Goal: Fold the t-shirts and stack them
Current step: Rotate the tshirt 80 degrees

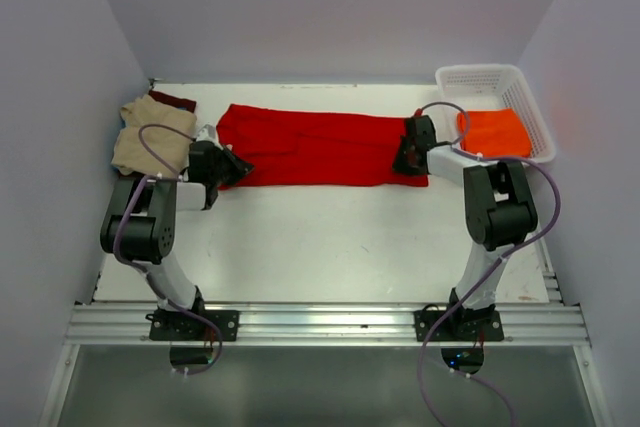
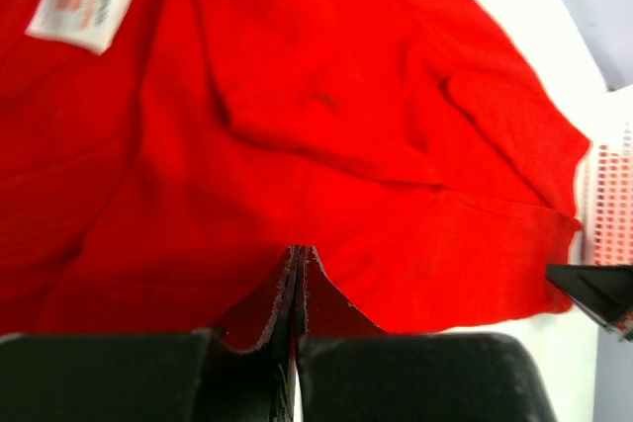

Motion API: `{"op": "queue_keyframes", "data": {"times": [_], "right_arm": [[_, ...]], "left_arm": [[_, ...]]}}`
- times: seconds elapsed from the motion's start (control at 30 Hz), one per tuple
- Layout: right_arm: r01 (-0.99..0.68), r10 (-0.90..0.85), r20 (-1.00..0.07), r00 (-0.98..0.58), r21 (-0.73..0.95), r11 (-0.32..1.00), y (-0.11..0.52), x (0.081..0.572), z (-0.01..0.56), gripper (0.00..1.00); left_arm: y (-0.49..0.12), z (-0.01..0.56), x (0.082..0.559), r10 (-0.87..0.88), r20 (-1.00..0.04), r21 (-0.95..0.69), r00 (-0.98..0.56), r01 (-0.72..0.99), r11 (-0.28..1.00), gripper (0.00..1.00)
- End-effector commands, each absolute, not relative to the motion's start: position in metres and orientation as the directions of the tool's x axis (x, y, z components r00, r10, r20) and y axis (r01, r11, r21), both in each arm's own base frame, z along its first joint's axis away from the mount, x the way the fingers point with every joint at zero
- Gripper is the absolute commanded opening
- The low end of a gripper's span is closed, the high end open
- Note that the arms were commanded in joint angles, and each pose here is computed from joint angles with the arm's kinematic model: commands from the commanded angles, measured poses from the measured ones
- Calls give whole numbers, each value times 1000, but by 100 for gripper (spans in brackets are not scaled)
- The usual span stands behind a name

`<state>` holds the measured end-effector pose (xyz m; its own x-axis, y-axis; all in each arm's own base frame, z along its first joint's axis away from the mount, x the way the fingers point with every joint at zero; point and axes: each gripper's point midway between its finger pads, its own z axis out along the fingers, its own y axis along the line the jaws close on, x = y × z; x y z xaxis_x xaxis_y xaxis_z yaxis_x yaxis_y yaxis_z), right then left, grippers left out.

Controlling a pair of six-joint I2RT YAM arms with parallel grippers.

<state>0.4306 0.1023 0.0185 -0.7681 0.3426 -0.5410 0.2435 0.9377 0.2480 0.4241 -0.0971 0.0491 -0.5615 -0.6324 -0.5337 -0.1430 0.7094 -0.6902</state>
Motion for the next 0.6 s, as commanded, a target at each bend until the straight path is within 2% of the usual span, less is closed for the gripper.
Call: {"op": "queue_keyframes", "data": {"times": [0.0,0.17,0.33,0.53,0.57], "right_arm": [[200,253,-418,-873,166,966,111,383,1,0],[129,138,-345,-928,50,990,117,331,8,0],[46,46,-289,-956,7,999,127,272,25,0],[-16,-9,-211,-978,33,999,134,225,23,0],[-22,-12,-172,-985,58,998,137,210,16,0]], "left_arm": [[-86,23,418,-647,-509,-650,-568,-240,721,0],[-78,15,431,-659,-501,-634,-560,-281,721,0],[-74,9,441,-686,-460,-640,-563,-325,696,0],[-78,10,456,-687,-432,-663,-584,-311,681,0],[-83,15,461,-677,-425,-676,-601,-287,679,0]]}}
